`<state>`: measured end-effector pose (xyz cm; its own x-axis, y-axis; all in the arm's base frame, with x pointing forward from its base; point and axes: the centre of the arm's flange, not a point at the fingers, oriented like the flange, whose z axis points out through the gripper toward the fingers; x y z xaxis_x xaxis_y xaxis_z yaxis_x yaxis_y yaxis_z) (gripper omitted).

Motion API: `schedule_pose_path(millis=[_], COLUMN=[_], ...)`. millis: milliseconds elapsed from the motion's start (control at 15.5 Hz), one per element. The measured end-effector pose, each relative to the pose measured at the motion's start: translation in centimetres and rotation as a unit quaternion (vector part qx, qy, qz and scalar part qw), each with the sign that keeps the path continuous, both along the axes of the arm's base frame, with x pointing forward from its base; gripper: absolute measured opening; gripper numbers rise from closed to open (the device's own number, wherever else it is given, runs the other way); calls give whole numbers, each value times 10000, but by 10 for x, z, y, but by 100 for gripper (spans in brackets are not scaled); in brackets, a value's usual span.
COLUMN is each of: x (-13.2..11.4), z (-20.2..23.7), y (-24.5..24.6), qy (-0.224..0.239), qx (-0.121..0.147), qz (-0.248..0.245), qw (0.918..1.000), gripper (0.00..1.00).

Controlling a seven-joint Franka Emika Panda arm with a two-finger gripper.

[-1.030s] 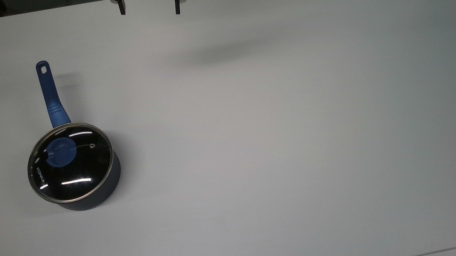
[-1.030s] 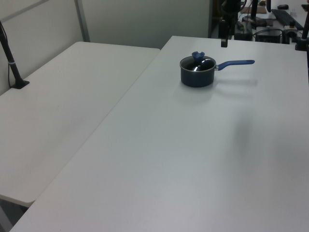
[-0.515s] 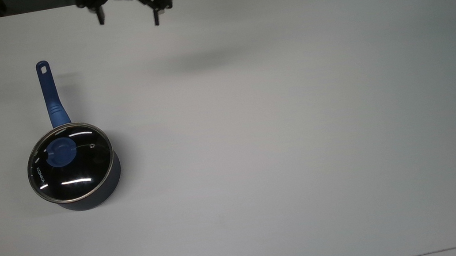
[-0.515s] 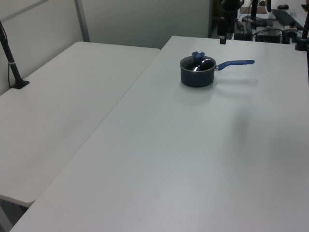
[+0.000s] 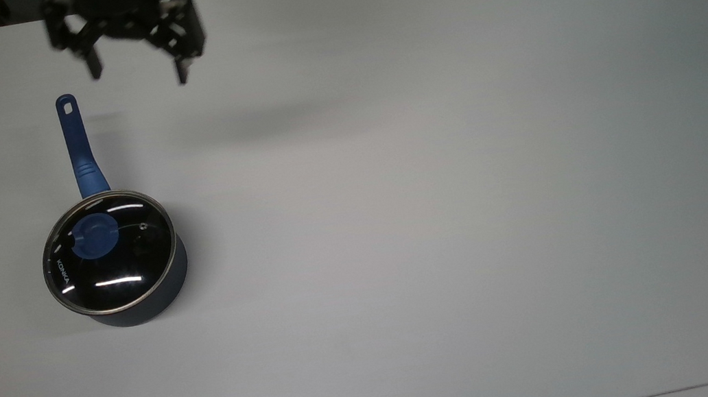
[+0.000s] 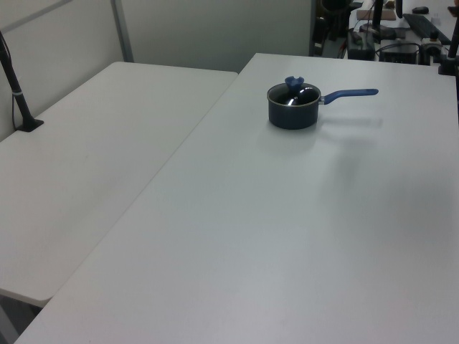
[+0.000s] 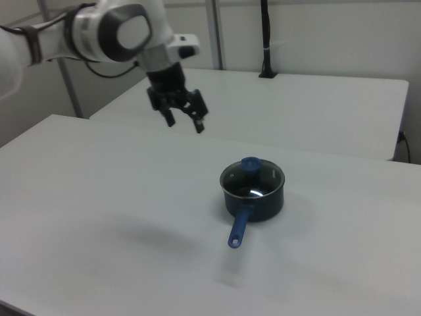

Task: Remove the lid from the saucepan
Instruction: 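Lower the gripper over the blue knob of the glass lid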

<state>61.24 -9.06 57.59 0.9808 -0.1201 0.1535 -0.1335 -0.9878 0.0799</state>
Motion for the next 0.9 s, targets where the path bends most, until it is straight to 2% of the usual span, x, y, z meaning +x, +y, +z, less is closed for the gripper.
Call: schedule_pose_path(millis=[257,515,901], x=[32,52,71], z=[-25,-53,-111], y=[-38,-65,-85], qy=[-255,-543,-398], qx=[69,64,-66], qz=[-67,-197,524], qw=[9996,9983,9978], gripper=[100,100,100])
